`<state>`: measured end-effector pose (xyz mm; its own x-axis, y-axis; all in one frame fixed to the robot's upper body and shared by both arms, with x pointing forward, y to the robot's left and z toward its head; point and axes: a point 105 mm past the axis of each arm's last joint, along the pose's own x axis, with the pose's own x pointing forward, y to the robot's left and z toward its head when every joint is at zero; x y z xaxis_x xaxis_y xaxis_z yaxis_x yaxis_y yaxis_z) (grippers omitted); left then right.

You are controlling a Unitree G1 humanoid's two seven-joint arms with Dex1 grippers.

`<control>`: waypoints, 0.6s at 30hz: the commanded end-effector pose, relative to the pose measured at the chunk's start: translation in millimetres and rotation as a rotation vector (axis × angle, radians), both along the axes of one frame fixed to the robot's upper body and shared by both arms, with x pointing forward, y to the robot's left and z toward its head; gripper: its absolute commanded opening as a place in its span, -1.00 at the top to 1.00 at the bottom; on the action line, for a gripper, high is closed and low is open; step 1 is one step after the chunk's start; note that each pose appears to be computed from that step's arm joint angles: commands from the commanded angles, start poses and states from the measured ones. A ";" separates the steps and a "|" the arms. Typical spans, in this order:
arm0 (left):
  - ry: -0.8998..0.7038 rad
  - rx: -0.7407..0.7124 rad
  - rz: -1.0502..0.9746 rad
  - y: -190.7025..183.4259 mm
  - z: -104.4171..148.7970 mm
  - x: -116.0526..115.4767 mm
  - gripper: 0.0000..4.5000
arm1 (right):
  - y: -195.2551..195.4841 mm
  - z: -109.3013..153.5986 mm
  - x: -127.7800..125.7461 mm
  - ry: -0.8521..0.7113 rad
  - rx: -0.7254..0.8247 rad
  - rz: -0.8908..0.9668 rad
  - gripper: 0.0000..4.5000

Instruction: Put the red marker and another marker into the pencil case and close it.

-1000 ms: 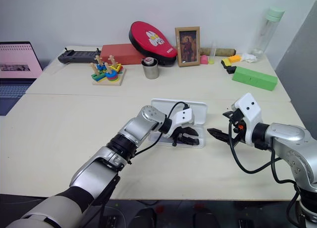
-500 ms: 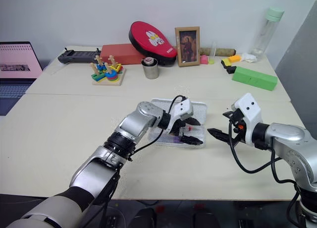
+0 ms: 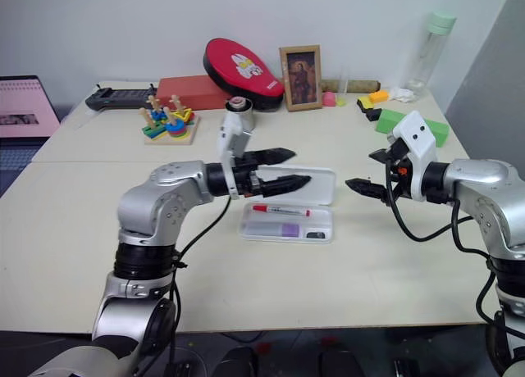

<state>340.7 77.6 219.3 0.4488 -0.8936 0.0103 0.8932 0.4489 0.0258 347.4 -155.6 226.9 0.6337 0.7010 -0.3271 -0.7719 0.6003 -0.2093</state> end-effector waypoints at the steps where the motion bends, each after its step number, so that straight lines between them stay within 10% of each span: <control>1: -0.119 -0.039 0.059 23.1 23.8 -13.4 -1.00 | 8.8 15.1 24.5 -0.053 -0.020 0.045 -0.69; 18: -0.075 -0.007 0.191 79.2 19.2 -35.0 -1.00 | 38.7 -15.4 88.7 -0.020 -0.174 0.083 0.98</control>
<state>311.9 156.3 227.2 0.6113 -0.7907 0.0325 0.7895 0.6121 0.0446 430.4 -118.8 196.5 0.5547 0.6947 -0.4579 -0.8305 0.4958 -0.2539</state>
